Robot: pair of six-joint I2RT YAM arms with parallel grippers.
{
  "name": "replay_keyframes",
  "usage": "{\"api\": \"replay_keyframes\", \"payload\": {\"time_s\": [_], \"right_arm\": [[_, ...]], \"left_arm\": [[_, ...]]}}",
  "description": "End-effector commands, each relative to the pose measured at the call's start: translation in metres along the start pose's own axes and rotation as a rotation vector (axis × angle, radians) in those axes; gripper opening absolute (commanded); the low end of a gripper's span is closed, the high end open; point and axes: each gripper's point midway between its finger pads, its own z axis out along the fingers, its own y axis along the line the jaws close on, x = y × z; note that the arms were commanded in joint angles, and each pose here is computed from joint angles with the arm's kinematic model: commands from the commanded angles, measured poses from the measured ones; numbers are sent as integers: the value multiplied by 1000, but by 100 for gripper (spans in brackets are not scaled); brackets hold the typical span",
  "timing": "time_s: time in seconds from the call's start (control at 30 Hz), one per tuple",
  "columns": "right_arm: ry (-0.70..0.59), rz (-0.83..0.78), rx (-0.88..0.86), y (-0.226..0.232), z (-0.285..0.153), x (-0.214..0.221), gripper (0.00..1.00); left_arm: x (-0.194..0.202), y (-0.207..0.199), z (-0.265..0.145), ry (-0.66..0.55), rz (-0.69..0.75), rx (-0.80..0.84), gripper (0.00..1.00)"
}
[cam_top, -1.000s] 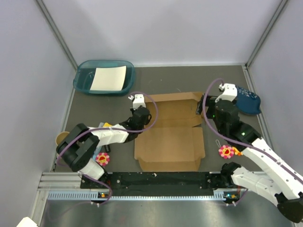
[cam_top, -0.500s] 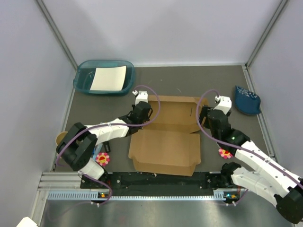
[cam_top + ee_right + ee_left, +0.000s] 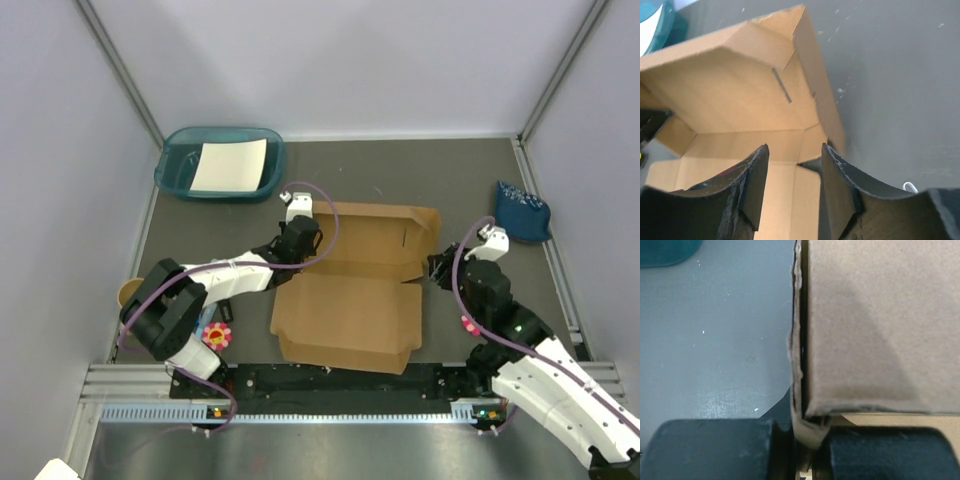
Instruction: Fold the paper box
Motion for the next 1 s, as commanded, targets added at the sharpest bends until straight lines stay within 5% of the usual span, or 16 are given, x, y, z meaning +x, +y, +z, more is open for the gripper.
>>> {"api": "replay_keyframes", "payload": {"time_s": [0.0,0.17,0.57,0.77,0.8,0.97], "right_arm": [[163,57,-111,14,-13,41,42],[288,45,-88,10,-13,88,0],[543,44,125,-21,-6,159,0],[362,62,40,2,-4,101,0],[333,55,37,3,-5,90,3],[123,0,26,12,-13,13,51]], "left_arm": [[11,11,3,10,-7,-50,0],[5,14,-2,-6,-29,-65,0],[0,12,-3,26,31,-54,0],[7,1,4,88,72,-17,0],[8,1,3,106,88,-16,0],[18,-2,6,163,122,0,0]]}}
